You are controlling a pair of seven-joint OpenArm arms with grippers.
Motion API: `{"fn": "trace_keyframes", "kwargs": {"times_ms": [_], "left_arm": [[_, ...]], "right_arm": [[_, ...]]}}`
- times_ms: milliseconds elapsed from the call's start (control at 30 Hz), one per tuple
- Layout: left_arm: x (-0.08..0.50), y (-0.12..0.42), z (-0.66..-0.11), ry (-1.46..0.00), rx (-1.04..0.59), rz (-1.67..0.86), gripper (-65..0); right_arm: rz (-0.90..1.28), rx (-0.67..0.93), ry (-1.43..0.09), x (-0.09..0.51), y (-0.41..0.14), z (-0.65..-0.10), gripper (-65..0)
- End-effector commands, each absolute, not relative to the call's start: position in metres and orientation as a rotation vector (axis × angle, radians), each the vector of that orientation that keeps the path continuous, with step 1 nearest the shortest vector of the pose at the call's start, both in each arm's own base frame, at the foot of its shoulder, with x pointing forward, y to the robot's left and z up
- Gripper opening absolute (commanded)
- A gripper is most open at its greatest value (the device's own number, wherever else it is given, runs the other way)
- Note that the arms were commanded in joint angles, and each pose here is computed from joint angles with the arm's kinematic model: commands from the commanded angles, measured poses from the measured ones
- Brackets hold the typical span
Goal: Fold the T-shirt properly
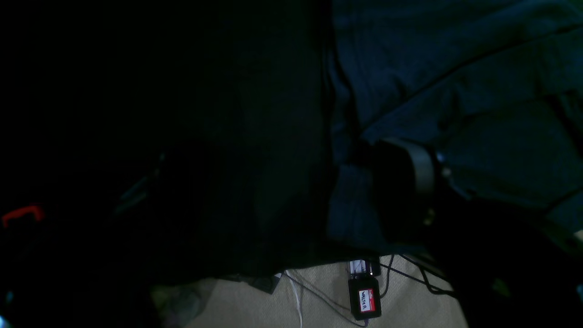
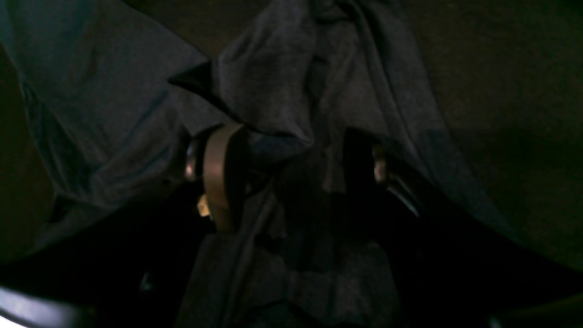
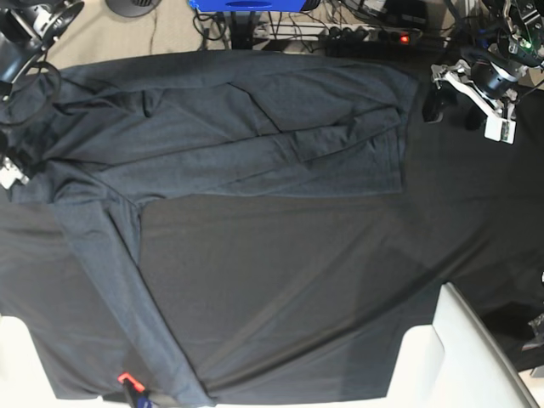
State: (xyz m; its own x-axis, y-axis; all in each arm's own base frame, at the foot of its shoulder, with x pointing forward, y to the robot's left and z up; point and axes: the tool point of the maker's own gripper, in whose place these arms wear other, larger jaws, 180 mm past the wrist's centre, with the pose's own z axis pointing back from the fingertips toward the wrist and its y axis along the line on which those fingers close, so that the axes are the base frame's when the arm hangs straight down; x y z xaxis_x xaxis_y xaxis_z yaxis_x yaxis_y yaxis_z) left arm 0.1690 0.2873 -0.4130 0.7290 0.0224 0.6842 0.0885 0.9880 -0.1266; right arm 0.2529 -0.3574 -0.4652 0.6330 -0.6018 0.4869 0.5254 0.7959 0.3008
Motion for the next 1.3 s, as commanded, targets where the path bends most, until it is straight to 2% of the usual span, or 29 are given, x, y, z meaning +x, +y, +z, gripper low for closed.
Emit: {"fn": "trace_keyframes", "kwargs": {"times_ms": [0, 200, 933, 1000, 1133, 1200, 1267], "left_arm": [[0.174, 0.291, -0.403, -0.791, -0.152, -0.048, -11.0], [0.174, 0.291, -0.403, -0.79, -0.151, -0.047, -11.0], [0.173, 0.293, -0.409, -0.779, -0.156, -0.031, -11.0], [0.169, 0.295, -0.415, -0.764, -0.161, -0.015, -11.0], [0.166, 0.297, -0.419, -0.753, -0.164, -0.003, -11.0], [0.166, 0.297, -0.419, -0.753, -0.163, -0.004, -11.0], [0.166, 0.297, -0.419, -0.754, -0.163, -0.005, -11.0]], "right_arm": [[-0.64, 0.118, -0.66, 0.264, -0.37, -0.45, -33.2], [-0.664, 0.17, -0.617, 0.266, -0.36, -0.467, -33.2], [-0.664, 0.195, -0.647, 0.284, -0.355, -0.46, -33.6], [-0.664, 0.198, -0.654, 0.288, -0.355, -0.457, -40.1], [-0.673, 0.213, -0.637, 0.288, -0.353, -0.462, -65.0], [-0.673, 0.205, -0.636, 0.287, -0.359, -0.461, -63.3], [-0.673, 0.199, -0.634, 0.286, -0.362, -0.46, -64.7]]}}
